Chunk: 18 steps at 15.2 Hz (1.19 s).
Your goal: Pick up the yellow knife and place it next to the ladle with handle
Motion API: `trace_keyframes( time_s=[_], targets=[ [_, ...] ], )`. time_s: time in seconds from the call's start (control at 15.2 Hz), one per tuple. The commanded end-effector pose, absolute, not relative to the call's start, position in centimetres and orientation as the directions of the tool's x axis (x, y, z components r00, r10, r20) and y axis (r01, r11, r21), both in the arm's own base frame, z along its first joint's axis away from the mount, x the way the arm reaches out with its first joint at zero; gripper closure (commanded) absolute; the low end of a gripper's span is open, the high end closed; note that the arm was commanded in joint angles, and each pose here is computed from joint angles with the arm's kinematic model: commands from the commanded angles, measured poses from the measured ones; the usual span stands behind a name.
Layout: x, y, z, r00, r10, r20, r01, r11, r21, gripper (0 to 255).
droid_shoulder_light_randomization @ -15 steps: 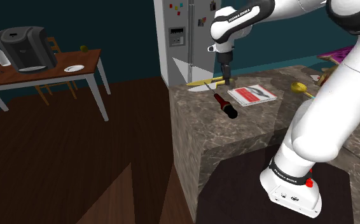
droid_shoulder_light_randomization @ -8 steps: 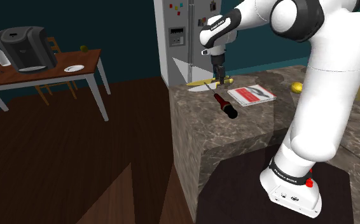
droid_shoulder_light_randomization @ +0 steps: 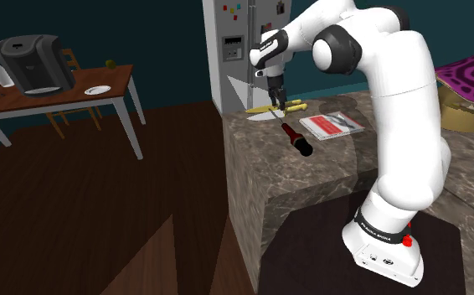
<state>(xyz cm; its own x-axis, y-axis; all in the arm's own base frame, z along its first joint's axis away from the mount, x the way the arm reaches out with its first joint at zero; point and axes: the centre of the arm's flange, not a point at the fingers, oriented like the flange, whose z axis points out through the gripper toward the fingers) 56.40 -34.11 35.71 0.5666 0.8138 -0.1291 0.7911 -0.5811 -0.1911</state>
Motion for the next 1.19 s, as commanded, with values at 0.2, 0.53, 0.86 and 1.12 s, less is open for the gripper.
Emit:
trace_keyframes(
  time_s=[0.2,0.53,0.86,1.12],
  targets=[
    [56.1,-34.2,33.2,0.558,0.82,-0.127,0.797,-0.572,-0.192,0],
    [55.8,-34.2,31.8,0.558,0.82,-0.127,0.797,-0.572,-0.192,0],
    [55.8,-34.2,31.8,0.558,0.82,-0.127,0.797,-0.572,-0.192,0],
    [55.8,-34.1,31.9,0.558,0.82,-0.127,0.797,-0.572,-0.192,255]
  ],
)
